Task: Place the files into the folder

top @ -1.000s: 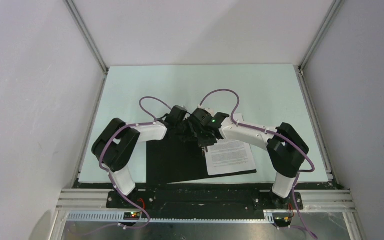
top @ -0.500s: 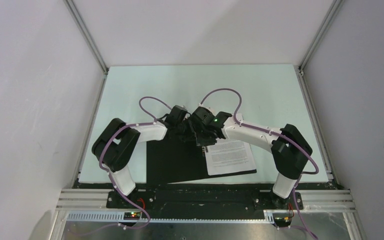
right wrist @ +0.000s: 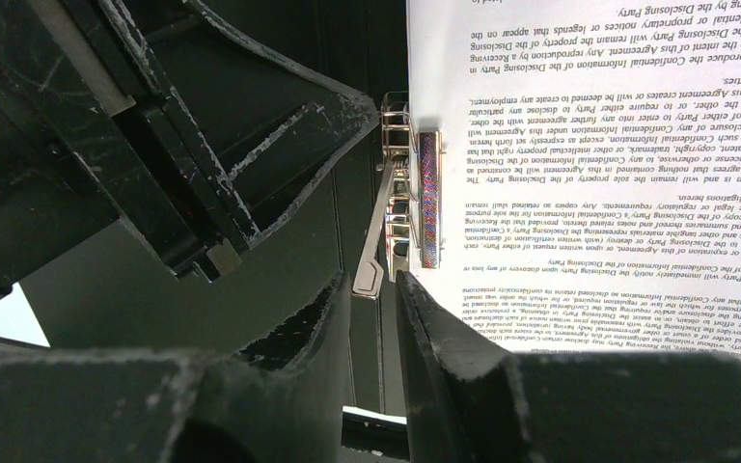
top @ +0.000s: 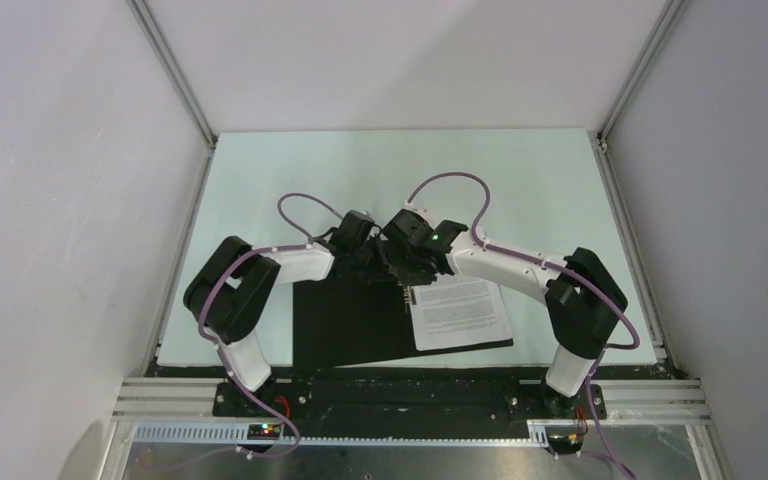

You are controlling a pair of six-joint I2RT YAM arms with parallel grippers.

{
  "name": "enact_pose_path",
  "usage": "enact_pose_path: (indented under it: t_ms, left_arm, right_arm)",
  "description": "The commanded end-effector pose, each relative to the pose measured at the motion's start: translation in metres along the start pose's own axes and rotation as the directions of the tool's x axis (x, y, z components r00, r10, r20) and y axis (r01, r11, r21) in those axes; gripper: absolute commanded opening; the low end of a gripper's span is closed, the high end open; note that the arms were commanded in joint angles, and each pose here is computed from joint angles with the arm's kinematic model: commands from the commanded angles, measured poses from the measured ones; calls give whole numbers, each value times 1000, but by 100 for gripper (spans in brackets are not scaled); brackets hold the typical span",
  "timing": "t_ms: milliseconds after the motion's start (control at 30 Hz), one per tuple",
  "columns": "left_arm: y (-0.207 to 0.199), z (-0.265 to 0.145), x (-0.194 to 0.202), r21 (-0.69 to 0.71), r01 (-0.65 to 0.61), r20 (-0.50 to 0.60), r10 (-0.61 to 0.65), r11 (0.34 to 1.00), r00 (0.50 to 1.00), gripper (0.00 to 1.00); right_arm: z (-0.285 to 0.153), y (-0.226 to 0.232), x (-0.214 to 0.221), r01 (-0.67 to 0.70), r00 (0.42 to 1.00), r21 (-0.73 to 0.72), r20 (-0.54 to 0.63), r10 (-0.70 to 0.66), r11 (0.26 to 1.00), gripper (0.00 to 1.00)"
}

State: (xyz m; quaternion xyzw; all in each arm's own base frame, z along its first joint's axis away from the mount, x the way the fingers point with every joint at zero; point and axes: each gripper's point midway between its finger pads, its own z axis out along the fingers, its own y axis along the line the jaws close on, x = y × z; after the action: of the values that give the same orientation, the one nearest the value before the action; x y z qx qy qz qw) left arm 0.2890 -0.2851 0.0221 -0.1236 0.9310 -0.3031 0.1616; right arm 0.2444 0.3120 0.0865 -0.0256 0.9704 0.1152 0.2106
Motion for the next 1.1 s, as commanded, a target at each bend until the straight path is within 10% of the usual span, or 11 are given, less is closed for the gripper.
enact_pose_path:
  t_ms: [0, 1067]
  left_arm:
    - [2, 2, -2, 0, 7, 11, -7, 1000, 1000, 26]
    - [1, 3, -7, 17, 13, 23, -14, 1000, 1000, 24]
  right_arm:
    - [-12, 12, -20, -9, 998, -26, 67, 11, 1000, 28]
    - [4, -1, 3, 58, 998, 96, 12, -60, 994, 10]
